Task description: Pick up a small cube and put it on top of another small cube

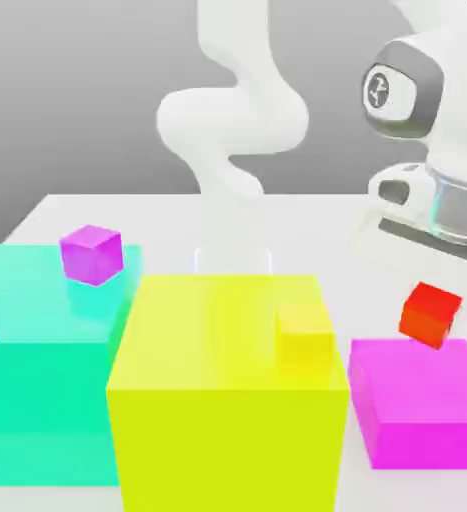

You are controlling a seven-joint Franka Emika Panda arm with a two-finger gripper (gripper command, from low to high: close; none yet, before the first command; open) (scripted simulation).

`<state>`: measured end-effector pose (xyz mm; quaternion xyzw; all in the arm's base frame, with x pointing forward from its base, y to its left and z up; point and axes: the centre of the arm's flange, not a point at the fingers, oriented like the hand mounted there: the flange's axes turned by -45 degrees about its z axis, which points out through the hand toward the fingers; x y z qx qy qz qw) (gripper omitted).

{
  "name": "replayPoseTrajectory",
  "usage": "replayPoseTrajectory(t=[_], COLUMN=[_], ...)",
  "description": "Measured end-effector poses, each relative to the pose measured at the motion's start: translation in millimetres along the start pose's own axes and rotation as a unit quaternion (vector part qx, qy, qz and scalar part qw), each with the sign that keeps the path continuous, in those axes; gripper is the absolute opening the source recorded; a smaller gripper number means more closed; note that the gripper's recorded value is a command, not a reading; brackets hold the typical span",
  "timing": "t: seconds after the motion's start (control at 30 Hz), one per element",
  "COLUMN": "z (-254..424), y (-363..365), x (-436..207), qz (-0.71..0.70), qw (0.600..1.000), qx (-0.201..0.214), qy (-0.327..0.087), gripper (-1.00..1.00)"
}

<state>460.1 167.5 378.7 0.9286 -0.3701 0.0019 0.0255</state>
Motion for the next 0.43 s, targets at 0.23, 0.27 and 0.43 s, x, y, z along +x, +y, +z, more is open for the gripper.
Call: replayPoseTrajectory(t=[0.23,0.27,0.43], z=[-55,-42,-14], y=[58,59,59], x=[82,83,83], qz=[0.082,0.084,0.086], qw=[0.996,0.996,0.996], qx=[0.023,0.023,0.024], qy=[-0.011,-0.013,-0.013], gripper=[-1.0,-1.0,1.0])
